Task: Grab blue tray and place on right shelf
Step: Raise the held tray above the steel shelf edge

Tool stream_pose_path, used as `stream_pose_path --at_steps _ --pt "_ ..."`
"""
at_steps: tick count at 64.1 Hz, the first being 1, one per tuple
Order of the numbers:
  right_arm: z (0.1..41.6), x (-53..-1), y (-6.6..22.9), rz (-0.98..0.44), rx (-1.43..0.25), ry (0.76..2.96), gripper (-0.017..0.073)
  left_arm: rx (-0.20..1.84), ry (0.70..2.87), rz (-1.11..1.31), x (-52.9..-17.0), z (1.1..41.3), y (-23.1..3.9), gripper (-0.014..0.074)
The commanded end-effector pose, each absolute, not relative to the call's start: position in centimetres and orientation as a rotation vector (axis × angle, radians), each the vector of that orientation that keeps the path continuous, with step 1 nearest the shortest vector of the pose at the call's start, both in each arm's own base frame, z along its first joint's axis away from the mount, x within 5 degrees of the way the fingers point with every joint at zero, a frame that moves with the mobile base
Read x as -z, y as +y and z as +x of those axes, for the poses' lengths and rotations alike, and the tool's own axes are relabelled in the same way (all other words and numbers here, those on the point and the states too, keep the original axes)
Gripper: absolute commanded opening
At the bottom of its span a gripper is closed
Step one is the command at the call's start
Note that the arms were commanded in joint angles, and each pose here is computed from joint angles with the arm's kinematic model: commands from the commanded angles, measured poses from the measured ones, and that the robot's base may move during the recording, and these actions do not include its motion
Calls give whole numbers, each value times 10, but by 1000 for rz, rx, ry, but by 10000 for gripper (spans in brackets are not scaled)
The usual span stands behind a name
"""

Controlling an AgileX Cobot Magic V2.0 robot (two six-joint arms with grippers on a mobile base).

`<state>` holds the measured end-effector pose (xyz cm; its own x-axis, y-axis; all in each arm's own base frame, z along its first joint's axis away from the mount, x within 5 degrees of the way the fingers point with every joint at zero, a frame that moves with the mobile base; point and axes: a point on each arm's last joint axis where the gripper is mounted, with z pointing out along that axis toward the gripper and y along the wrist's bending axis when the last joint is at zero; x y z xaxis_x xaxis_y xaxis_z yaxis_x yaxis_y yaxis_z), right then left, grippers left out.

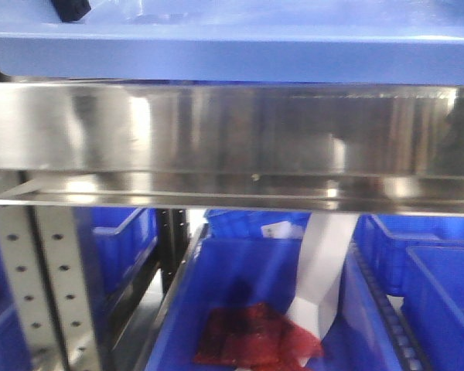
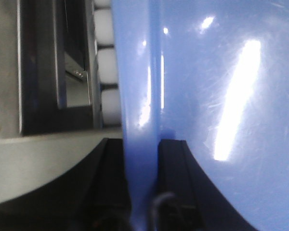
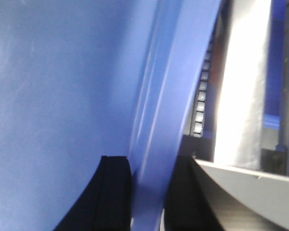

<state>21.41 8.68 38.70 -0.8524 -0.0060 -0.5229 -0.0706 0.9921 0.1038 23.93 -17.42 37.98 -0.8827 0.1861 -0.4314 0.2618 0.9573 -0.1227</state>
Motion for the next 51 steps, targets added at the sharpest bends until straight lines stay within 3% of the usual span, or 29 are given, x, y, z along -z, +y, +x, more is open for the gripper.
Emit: stream_pose_path --at_steps 1,51 --pt "212 -406 87 -95 -215 2459 56 210 2718 369 -391 225 -167 -48" --pt "212 -406 87 -95 -215 2459 56 210 2718 369 -391 225 -167 -48"
